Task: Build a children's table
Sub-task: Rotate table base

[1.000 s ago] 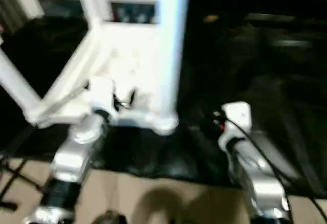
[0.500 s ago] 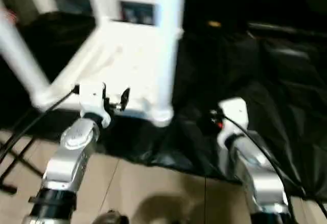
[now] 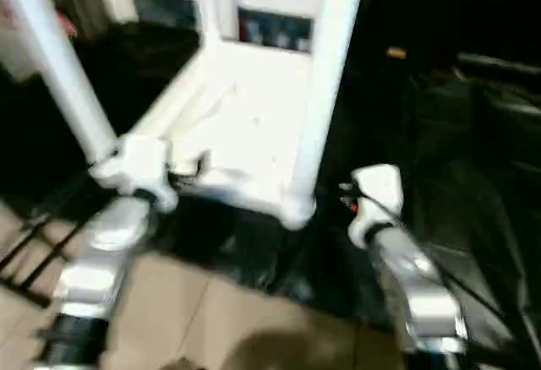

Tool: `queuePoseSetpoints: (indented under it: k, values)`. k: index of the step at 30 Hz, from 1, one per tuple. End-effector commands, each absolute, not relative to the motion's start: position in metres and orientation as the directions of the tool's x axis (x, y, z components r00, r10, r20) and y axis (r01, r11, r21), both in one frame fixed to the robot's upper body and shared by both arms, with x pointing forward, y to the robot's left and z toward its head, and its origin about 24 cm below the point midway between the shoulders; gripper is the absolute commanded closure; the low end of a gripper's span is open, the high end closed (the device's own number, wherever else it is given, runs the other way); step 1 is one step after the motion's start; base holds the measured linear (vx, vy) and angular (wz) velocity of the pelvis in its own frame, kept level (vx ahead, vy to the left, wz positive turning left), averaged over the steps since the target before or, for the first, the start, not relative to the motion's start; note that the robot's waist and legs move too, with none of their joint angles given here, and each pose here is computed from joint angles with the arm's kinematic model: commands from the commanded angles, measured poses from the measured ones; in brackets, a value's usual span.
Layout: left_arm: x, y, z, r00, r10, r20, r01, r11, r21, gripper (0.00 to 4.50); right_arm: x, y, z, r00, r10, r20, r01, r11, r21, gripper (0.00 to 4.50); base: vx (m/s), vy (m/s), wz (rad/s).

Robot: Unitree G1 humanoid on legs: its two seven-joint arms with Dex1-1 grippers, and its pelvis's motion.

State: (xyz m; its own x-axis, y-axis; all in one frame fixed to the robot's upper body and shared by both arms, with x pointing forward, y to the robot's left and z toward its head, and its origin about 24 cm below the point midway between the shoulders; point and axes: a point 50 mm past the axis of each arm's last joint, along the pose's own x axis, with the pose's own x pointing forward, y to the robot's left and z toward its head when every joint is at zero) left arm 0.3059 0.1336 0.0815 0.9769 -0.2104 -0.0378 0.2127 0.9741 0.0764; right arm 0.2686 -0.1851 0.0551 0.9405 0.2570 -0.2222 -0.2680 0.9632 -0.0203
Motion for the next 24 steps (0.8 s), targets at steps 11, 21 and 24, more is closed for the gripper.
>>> queuePoseSetpoints:
  k: [11,21,24]
  values:
    - [0.298,0.104,0.067,0.822,-0.560,-0.106,0.564,0.826,0.009,0.02,0.267,-0.209,0.065,0.934,0.271,-0.231,-0.299,0.949,-0.097,0.00,0.052,-0.012,-0.02]
    - [0.299,0.117,0.061,0.334,-0.890,-0.312,0.941,0.333,0.058,0.40,0.261,-0.215,0.073,0.801,0.510,-0.313,-0.571,0.808,-0.146,0.00,0.000,0.000,0.00]
    - [0.303,0.119,0.060,0.275,-0.894,-0.354,0.961,0.266,0.075,0.76,0.259,-0.215,0.073,0.773,0.543,-0.327,-0.609,0.780,-0.143,0.00,-0.017,0.000,0.02]
